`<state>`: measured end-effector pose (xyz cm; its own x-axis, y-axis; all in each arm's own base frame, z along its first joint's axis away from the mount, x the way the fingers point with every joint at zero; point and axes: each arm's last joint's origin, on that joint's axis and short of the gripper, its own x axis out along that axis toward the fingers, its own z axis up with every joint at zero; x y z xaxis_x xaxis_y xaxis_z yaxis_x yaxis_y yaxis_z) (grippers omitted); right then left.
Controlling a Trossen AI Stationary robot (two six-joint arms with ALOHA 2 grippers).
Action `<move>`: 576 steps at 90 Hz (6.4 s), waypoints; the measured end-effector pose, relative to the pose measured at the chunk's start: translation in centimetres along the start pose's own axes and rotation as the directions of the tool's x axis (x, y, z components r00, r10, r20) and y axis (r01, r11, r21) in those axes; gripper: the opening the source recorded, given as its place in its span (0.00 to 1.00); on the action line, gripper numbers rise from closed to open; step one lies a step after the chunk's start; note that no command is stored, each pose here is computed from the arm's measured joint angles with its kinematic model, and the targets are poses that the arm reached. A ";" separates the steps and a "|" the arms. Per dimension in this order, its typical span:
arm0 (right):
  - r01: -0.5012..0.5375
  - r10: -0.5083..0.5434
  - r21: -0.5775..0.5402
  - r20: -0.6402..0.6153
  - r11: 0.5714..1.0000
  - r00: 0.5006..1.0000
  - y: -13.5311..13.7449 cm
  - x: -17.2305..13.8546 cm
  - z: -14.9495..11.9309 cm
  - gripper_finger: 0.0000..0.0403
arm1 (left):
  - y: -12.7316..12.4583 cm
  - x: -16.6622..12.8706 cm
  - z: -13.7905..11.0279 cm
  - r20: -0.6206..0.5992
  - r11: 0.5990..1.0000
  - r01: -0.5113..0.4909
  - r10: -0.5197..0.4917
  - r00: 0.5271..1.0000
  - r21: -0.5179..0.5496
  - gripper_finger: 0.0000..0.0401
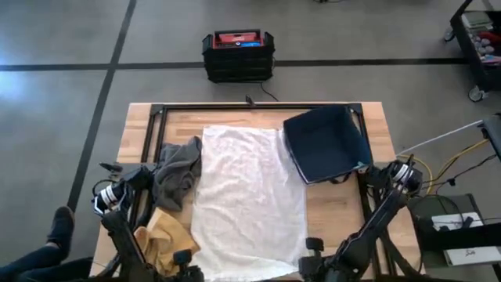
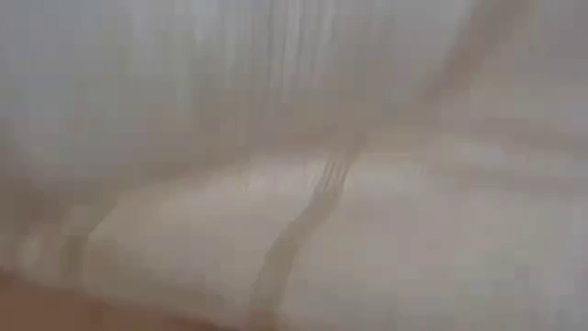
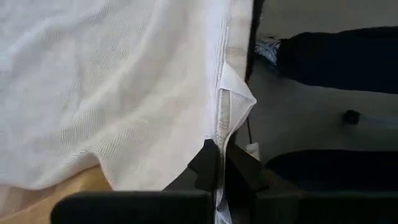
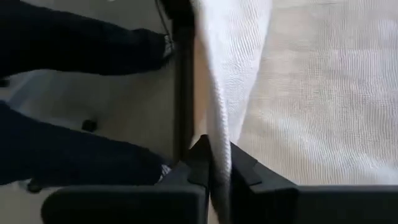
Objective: Fold towel
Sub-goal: Fold the white towel
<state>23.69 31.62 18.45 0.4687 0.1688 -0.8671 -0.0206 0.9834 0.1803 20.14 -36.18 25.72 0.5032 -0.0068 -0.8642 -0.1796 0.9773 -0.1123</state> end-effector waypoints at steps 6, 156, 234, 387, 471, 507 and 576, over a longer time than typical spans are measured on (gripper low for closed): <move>-0.011 0.011 -0.009 0.026 1.000 1.000 0.0 -0.8 0.3 0.00 | -0.4 -0.9 0.2 -0.011 0.999 0.039 -0.039 0.999 -0.014 0.00; 0.644 -0.657 -0.159 -0.038 0.748 0.753 -15.6 -4.5 12.2 0.00 | 15.7 -1.1 7.5 0.050 0.813 -0.583 0.582 0.811 -0.003 0.00; 0.790 -0.746 0.138 -0.266 0.597 0.610 -34.1 -3.5 14.7 0.00 | 35.0 1.2 3.9 0.140 0.722 -0.673 0.692 0.709 -0.161 0.00; 0.704 -0.649 0.251 -0.272 0.665 0.710 -38.2 -7.1 16.0 0.58 | 37.4 1.4 6.6 0.284 0.842 -0.530 0.535 0.796 -0.099 0.62; 0.251 -0.213 0.130 -0.249 0.959 0.945 -21.2 5.8 3.6 0.42 | 25.6 10.9 -0.7 -0.070 0.993 0.088 -0.093 0.993 -0.073 0.27; 0.161 -0.097 0.270 -0.235 0.949 0.967 -12.0 5.0 -1.0 0.36 | 17.6 10.1 -0.1 -0.063 0.980 0.197 -0.198 0.978 -0.020 0.22; 0.218 -0.219 0.090 0.005 0.972 0.976 -8.4 2.5 1.7 0.30 | 20.3 8.6 1.1 -0.138 0.984 -0.179 0.178 0.974 0.005 0.19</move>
<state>26.53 23.67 15.52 0.4666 -0.0513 -0.8830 0.1614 0.9865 0.0281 21.75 -16.13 16.54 0.3414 0.1377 -0.9298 -0.2625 0.9638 0.0463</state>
